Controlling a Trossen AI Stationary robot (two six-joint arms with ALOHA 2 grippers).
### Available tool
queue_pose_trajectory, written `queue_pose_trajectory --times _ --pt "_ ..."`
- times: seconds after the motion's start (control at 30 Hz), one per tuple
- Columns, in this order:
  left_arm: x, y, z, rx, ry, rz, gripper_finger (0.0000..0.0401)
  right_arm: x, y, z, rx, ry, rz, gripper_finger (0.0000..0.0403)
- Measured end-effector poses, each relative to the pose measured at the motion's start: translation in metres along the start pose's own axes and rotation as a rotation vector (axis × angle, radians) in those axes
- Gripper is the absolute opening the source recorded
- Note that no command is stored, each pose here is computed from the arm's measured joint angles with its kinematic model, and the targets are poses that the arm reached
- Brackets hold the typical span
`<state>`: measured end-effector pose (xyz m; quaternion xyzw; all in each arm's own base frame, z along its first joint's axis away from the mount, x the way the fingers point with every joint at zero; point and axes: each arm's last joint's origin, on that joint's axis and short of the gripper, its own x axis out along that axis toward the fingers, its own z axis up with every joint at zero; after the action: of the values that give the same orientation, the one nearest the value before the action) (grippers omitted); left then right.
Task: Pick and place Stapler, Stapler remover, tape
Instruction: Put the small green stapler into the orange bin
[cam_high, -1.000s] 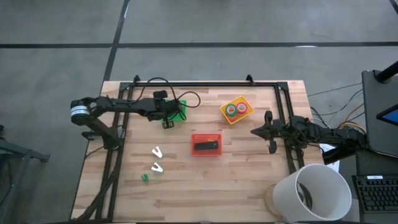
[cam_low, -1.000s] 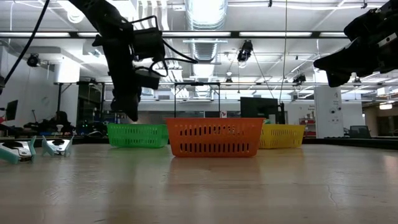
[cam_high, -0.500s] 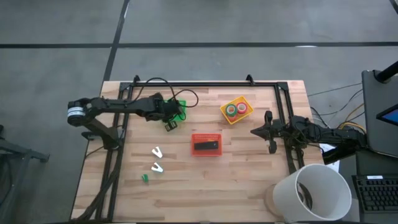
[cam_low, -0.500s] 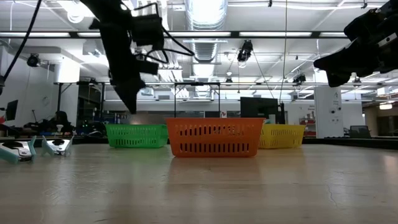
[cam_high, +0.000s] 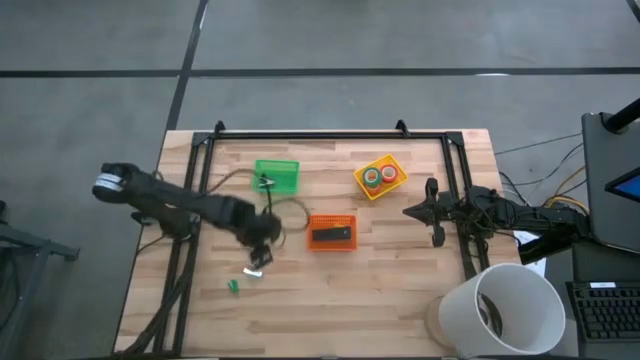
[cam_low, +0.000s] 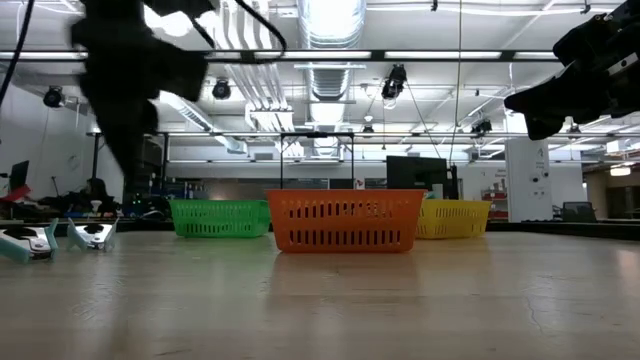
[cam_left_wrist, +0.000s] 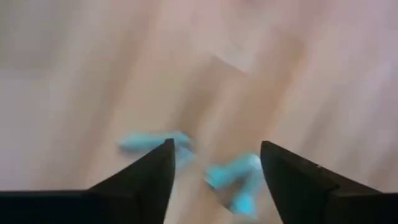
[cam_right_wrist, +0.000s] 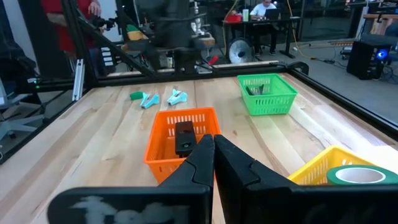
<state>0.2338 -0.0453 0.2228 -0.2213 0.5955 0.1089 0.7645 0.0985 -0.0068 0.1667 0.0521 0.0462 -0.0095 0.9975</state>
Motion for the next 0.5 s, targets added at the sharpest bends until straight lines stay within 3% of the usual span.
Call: queue_pose_trajectory --times 0.23,0.5 --pt "0.001 -0.051 -0.052 0.067 0.076 -0.074 0.0263 0.0 0.0 0.0 0.0 0.0 0.0 0.0009" --pt "-0.001 -0.07 -0.09 0.095 0.048 -0.034 0.0264 0.0 0.0 0.0 0.0 0.0 0.0 0.0009"
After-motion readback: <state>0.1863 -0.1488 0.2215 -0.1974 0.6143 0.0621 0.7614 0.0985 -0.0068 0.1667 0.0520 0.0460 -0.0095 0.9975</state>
